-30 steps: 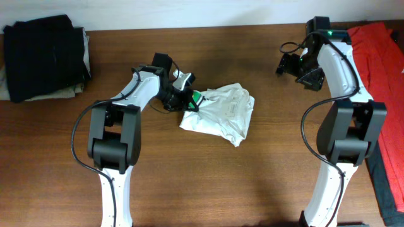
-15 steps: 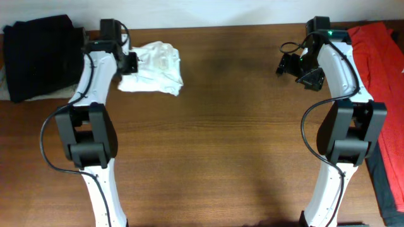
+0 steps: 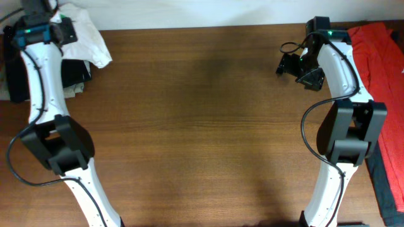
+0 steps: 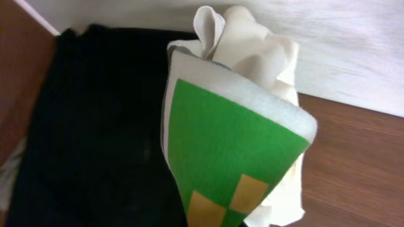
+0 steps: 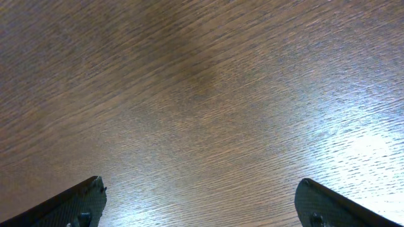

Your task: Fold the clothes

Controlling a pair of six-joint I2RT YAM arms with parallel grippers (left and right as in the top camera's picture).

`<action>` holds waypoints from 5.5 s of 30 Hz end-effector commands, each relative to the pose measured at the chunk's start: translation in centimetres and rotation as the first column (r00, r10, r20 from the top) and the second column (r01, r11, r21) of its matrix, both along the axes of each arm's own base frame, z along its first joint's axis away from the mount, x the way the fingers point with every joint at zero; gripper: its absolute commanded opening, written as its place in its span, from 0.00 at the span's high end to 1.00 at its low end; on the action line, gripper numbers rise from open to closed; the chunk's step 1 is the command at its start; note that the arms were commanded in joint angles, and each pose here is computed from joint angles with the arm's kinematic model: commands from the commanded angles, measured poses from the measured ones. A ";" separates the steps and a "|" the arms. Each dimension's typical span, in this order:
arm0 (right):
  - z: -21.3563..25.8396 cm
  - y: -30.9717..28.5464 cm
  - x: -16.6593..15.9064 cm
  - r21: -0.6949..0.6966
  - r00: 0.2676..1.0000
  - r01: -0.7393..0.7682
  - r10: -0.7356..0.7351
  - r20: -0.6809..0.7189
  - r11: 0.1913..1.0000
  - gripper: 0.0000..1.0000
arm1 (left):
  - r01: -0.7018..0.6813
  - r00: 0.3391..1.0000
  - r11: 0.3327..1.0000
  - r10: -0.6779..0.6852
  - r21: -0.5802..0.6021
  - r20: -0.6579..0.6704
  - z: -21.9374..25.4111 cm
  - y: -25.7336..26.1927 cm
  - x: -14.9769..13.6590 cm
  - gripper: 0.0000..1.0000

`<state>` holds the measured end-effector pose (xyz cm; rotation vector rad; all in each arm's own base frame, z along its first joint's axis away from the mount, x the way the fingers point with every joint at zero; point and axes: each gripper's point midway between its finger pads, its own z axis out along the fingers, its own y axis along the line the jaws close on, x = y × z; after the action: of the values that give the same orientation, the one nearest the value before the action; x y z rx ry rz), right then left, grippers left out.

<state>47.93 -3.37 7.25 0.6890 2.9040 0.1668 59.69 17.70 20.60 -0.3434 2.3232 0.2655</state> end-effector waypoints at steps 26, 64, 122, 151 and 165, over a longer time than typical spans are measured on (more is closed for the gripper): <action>0.4 -0.3 -0.1 -0.008 1.000 0.016 -0.016 0.006 1.000 0.01 | -0.356 0.929 0.933 0.360 -0.055 0.081 -2.5 17.6 -4.8 0.99; 30.9 3.3 -24.3 -0.135 0.887 -0.102 0.152 0.435 0.986 0.01 | 0.153 0.984 0.732 -0.177 -0.663 0.031 5.6 -7.5 -7.8 0.01; 10.9 5.5 -23.4 -0.320 0.107 -0.035 0.322 0.941 0.947 0.01 | 0.150 0.984 0.732 -0.175 -0.665 0.029 5.6 -7.4 -7.9 0.01; 8.6 5.4 -23.4 -0.349 0.195 -0.058 0.353 0.915 0.935 0.01 | 0.289 0.932 0.691 -0.360 -0.663 0.032 9.8 -19.0 -15.0 0.01; 8.6 5.4 -23.4 -0.349 0.195 -0.058 0.353 0.915 0.935 0.01 | 0.431 0.764 0.902 -0.349 -0.028 0.542 5.9 -21.0 -33.4 0.01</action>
<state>24.54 1.90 16.08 0.0125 1.6362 0.1817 27.42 -4.18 27.51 0.0157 1.9040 -0.2404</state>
